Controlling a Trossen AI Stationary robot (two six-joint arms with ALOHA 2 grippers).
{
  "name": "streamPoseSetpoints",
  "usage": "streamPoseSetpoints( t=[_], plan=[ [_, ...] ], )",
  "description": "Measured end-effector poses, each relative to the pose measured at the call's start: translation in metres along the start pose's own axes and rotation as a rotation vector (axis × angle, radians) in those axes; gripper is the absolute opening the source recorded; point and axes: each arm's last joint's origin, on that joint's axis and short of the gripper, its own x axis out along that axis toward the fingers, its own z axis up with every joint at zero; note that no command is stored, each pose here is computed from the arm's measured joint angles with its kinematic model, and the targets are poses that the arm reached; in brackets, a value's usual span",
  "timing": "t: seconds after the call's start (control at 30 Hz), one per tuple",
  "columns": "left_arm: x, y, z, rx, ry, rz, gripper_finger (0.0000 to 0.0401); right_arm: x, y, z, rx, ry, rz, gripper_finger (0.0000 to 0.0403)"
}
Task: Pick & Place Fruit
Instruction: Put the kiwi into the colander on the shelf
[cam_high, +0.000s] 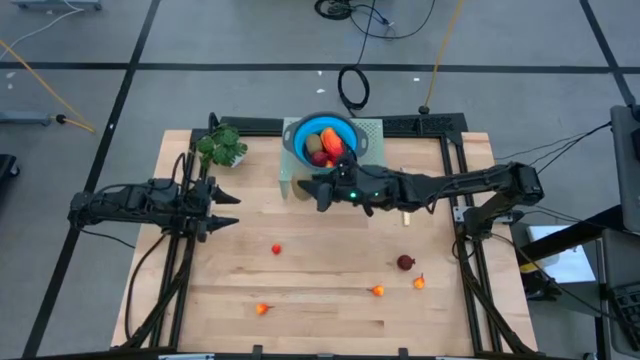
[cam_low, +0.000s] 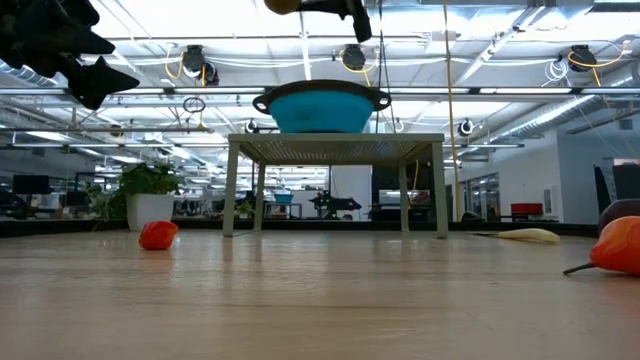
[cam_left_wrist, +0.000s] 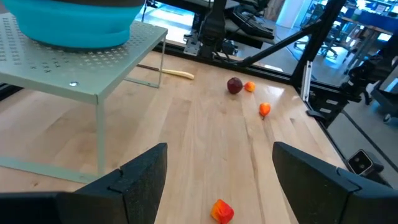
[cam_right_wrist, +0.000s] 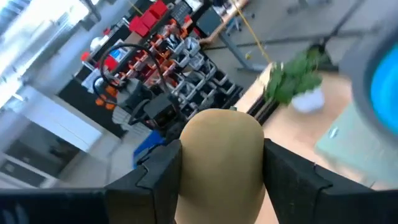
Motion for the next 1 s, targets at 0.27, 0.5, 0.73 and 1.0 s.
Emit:
streamPoseSetpoints(
  t=[0.27, 0.5, 0.73, 1.0],
  plan=[
    [0.000, 0.000, 0.000, 0.000, 0.001, 0.001, 0.0292, -0.008, 0.004, 0.015, -0.353, -0.061, 0.026, 0.0187],
    [0.000, 0.000, 0.000, -0.017, 0.001, 0.002, 0.0292, -0.007, 0.001, 0.019, -0.682, -0.073, 0.005, 0.0186],
    [0.000, 0.000, 0.000, -0.075, 0.000, 0.006, 0.0292, -0.004, -0.004, 0.025, -0.940, -0.082, -0.029, 0.0189],
    [0.000, 0.000, 0.000, -0.138, -0.001, 0.011, 0.0292, -0.002, -0.011, 0.032, -1.223, -0.085, -0.071, 0.0191]
  ],
)
